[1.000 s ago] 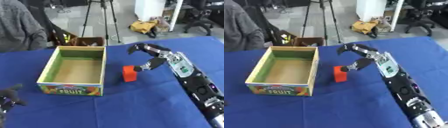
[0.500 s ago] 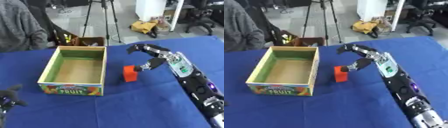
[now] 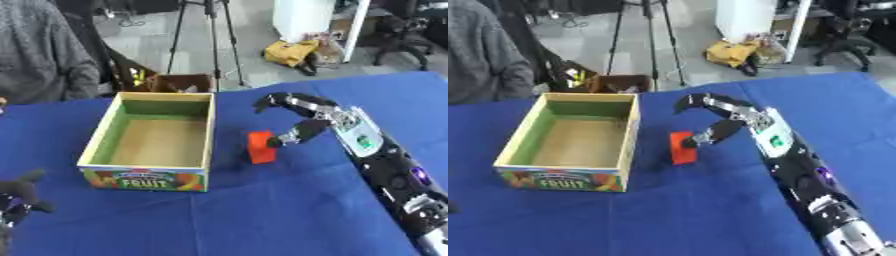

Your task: Pick up objects on the table and place them in the box.

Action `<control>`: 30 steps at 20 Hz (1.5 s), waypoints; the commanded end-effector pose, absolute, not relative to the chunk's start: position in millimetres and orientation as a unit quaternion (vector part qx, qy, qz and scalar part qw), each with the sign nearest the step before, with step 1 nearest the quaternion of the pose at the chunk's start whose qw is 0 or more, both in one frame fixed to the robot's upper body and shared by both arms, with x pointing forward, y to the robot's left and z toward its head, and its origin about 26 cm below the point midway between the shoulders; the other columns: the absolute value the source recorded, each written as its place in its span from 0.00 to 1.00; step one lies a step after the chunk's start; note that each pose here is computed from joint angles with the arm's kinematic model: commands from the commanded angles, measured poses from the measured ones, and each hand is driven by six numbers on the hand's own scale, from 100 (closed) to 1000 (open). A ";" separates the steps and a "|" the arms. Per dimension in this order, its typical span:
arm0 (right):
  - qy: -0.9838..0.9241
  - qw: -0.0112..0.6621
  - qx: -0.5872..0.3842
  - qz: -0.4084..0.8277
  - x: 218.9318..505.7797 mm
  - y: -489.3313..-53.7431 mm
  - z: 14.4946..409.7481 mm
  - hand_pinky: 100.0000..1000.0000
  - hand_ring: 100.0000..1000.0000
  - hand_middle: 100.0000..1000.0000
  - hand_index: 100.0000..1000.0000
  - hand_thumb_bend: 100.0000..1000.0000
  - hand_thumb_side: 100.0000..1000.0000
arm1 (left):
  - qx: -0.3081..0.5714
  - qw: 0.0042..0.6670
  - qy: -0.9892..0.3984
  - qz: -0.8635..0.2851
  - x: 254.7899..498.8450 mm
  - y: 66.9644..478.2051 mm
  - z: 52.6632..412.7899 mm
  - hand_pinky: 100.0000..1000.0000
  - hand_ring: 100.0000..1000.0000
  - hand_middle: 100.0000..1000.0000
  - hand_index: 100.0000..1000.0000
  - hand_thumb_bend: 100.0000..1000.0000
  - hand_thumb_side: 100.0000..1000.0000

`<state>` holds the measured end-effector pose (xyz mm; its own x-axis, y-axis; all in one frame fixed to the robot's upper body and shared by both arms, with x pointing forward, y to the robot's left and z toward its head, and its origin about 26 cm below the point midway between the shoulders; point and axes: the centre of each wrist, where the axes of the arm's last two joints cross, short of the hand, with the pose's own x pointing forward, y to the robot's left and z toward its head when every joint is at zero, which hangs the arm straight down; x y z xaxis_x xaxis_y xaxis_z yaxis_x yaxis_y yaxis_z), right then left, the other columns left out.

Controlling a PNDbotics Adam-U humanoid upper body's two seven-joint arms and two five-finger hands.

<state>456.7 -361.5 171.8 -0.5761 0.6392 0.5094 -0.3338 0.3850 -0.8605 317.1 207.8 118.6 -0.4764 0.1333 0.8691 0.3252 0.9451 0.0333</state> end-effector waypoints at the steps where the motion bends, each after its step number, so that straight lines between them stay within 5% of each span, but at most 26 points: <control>1: -0.690 0.422 -0.114 0.577 458.1 -365.2 182.3 1.00 0.92 0.87 0.79 0.65 0.47 | -0.134 0.487 -0.857 -0.104 317.1 209.5 123.7 0.47 0.83 0.36 0.55 0.57 0.76; 21: -0.660 0.444 -0.128 0.593 457.9 -365.2 153.7 1.00 0.89 0.84 0.78 0.66 0.48 | -0.135 0.484 -0.858 -0.105 317.5 209.1 125.1 0.47 0.83 0.36 0.55 0.57 0.76; 30: -0.652 0.455 -0.138 0.590 456.9 -366.6 146.9 0.94 0.78 0.66 0.68 0.62 0.40 | -0.135 0.484 -0.859 -0.104 317.6 209.4 125.4 0.47 0.83 0.36 0.55 0.57 0.76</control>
<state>455.6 -362.2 134.9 -0.5213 0.7144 0.4668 -0.3738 0.3006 -0.8774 317.1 207.8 118.6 -0.4766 0.1336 0.8689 0.3270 0.9444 0.0342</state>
